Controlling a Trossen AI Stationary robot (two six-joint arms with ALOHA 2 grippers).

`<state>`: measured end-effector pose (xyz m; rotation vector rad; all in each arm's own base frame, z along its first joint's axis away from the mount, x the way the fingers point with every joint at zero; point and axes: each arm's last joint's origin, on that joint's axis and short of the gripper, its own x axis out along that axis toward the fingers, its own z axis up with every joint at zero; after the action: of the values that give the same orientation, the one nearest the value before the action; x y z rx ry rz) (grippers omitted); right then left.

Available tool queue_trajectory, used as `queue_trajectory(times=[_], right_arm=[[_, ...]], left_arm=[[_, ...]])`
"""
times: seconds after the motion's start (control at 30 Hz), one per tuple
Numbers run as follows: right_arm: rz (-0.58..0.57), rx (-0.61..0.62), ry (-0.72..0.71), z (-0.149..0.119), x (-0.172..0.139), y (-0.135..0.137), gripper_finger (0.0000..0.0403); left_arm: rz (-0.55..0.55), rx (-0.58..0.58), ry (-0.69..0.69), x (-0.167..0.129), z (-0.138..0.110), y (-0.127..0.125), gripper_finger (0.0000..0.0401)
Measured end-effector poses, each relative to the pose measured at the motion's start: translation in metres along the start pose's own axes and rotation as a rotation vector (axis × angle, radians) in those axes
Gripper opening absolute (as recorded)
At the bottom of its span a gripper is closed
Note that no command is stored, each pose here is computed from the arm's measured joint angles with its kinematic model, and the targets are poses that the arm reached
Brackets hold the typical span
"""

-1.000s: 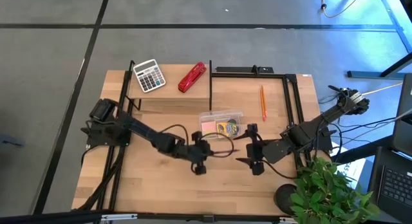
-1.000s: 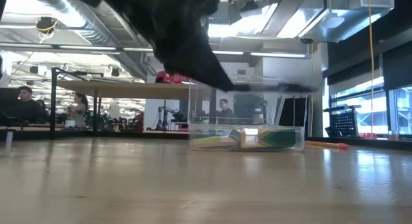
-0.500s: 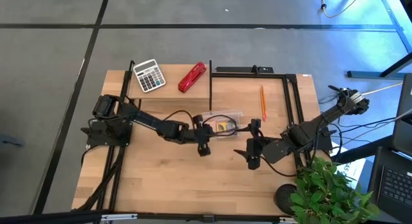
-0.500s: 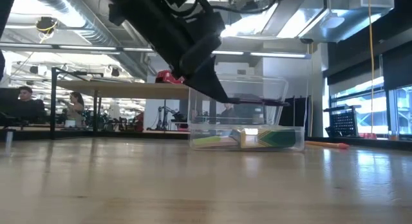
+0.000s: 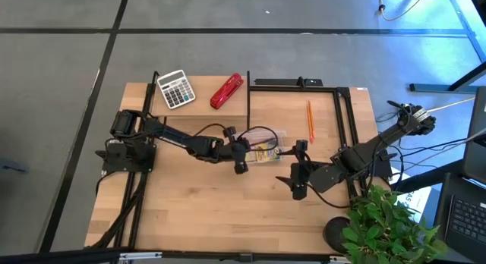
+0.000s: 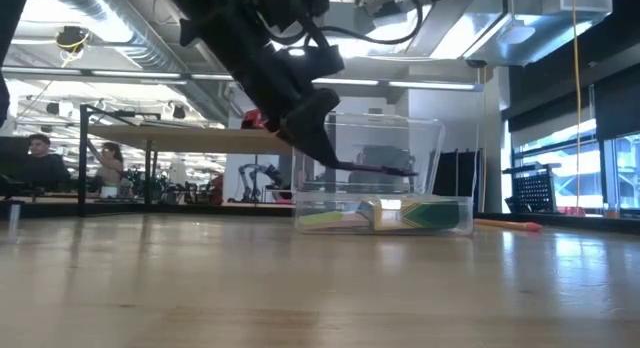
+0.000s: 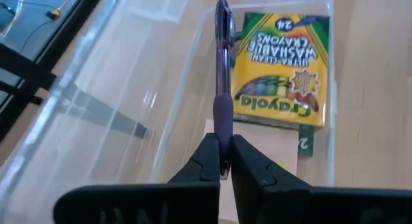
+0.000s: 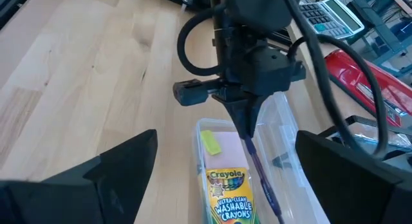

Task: Pack school essentials
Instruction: Put the violet pen into the supply box, then put the top orange pencil into the supply box

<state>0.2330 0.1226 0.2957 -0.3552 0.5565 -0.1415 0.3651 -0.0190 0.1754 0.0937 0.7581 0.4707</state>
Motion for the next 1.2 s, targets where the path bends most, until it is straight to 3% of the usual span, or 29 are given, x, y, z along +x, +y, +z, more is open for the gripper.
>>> queue_trajectory(times=[0.53, 0.83, 1.03, 1.2], right_arm=[[0.0, -0.003, 0.001, 0.0, 0.0, 0.0, 0.0369], [0.0, -0.005, 0.001, 0.0, 0.0, 0.0, 0.0369], [0.003, 0.007, -0.006, 0.001, 0.0, 0.0, 0.0369], [0.088, 0.081, -0.004, 0.001, 0.0, 0.003, 0.0369]], left_arm=[[-0.007, 0.031, 0.014, 0.0, -0.001, 0.0, 0.0069], [-0.01, 0.02, 0.012, 0.0, -0.001, -0.001, 0.0079], [-0.047, -0.006, -0.045, -0.02, 0.008, -0.004, 0.0081], [-0.082, -0.03, -0.121, -0.048, 0.021, -0.002, 0.0079]])
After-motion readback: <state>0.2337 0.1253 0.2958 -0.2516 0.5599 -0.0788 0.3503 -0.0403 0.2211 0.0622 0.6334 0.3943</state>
